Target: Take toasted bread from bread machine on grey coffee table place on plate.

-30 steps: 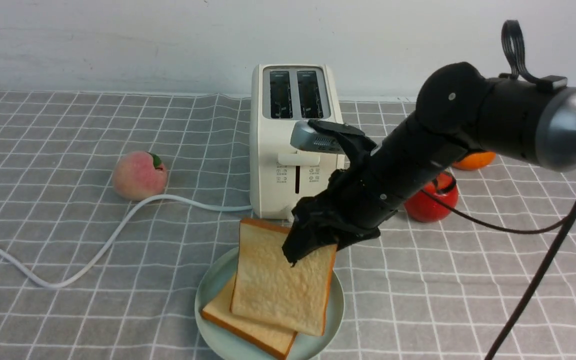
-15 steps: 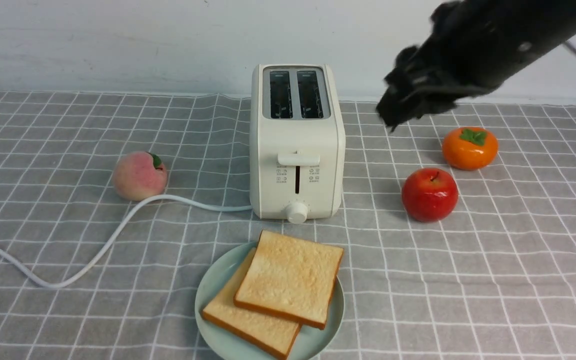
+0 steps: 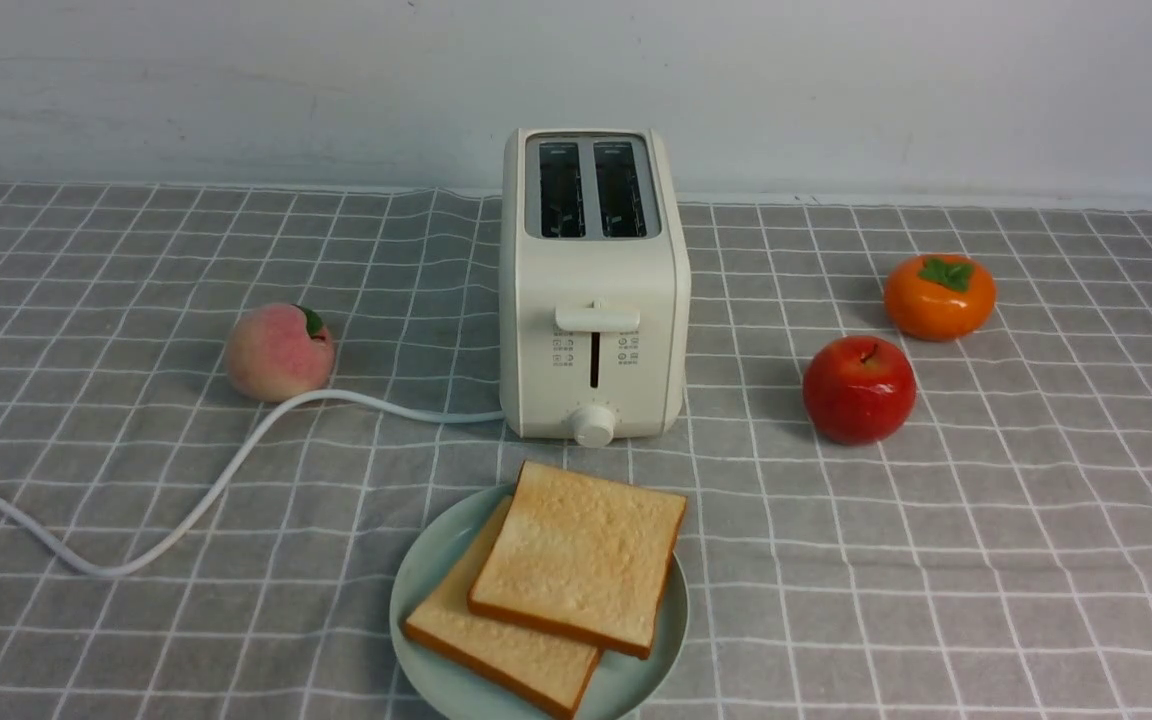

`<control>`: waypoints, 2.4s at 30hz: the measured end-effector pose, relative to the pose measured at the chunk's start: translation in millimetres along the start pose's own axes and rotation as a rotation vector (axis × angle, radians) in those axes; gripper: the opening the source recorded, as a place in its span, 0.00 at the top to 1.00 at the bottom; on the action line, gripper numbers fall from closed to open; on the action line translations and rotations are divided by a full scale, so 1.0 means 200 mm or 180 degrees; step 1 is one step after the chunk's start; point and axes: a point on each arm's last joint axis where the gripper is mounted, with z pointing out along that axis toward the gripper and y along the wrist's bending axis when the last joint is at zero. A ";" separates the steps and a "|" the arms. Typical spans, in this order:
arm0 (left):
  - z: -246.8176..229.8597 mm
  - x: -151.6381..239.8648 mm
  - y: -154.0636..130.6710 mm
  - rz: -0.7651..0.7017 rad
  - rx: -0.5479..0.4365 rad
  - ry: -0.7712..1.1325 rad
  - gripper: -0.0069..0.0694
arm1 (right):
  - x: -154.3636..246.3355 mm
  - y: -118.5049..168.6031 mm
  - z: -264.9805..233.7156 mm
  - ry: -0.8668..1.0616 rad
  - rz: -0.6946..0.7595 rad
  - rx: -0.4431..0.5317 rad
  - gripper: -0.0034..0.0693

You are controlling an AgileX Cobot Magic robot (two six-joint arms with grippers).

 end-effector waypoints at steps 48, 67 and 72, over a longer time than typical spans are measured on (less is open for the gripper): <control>0.00 -0.03 -0.01 0.0135 0.0046 -0.0228 0.91 | 0.96 -0.14 0.05 -0.1720 -0.0179 -0.0482 0.87; 0.14 0.31 0.16 0.0197 -0.0004 -0.0474 0.89 | 0.96 -0.14 0.05 -0.1720 -0.0179 -0.0482 0.83; 0.23 0.56 0.30 0.0089 -0.0313 -0.0438 0.88 | 0.96 -0.14 0.05 -0.1720 -0.0179 -0.0482 0.82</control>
